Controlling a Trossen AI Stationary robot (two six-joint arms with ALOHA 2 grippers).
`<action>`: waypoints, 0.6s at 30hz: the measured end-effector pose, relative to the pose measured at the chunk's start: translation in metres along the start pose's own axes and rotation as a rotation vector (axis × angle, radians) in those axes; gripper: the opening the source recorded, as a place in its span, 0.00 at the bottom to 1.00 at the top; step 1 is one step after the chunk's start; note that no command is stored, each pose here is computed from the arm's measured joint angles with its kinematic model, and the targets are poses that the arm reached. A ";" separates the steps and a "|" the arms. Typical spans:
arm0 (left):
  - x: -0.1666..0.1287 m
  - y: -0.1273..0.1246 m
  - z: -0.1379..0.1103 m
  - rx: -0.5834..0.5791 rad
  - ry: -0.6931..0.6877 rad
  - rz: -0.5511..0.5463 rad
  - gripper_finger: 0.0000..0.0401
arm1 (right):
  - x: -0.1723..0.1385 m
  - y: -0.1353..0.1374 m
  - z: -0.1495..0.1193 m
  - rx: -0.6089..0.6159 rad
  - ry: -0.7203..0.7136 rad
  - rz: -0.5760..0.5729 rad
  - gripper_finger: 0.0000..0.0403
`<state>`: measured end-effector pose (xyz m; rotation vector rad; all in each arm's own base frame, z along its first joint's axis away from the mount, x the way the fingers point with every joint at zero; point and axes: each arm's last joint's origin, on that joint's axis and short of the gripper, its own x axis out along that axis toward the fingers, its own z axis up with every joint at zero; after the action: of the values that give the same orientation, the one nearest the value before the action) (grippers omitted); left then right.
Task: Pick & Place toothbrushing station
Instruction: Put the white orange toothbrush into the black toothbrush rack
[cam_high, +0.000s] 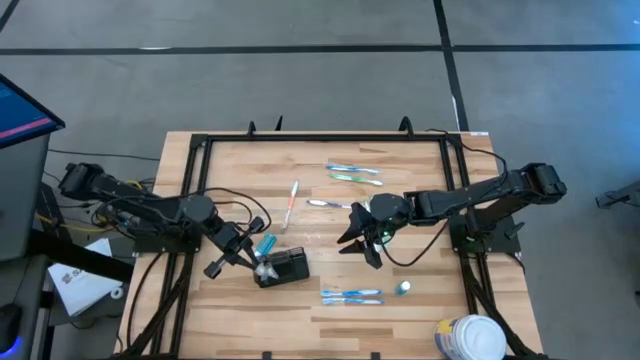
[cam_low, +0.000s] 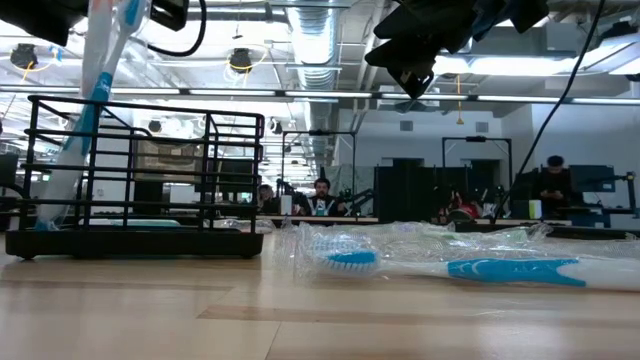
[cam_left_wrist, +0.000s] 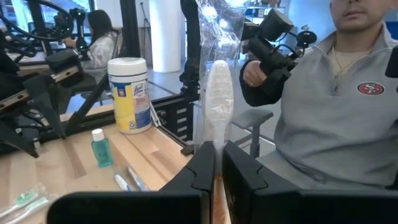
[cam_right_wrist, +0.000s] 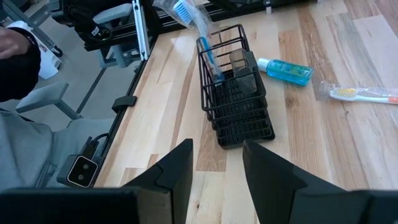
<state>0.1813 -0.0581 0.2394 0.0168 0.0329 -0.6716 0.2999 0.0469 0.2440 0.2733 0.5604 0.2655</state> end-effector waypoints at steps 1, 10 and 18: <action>0.000 0.000 0.000 0.000 0.001 0.000 0.02 | 0.000 0.000 0.000 0.000 0.000 0.000 0.33; -0.006 -0.004 -0.024 -0.017 -0.012 0.007 0.02 | 0.000 0.000 0.000 0.000 0.000 0.000 0.33; -0.015 -0.008 -0.038 -0.010 -0.078 0.008 0.02 | 0.000 0.000 0.000 0.000 0.000 0.000 0.33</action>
<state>0.1637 -0.0539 0.2015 -0.0191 -0.0387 -0.6636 0.2999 0.0471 0.2440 0.2732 0.5605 0.2659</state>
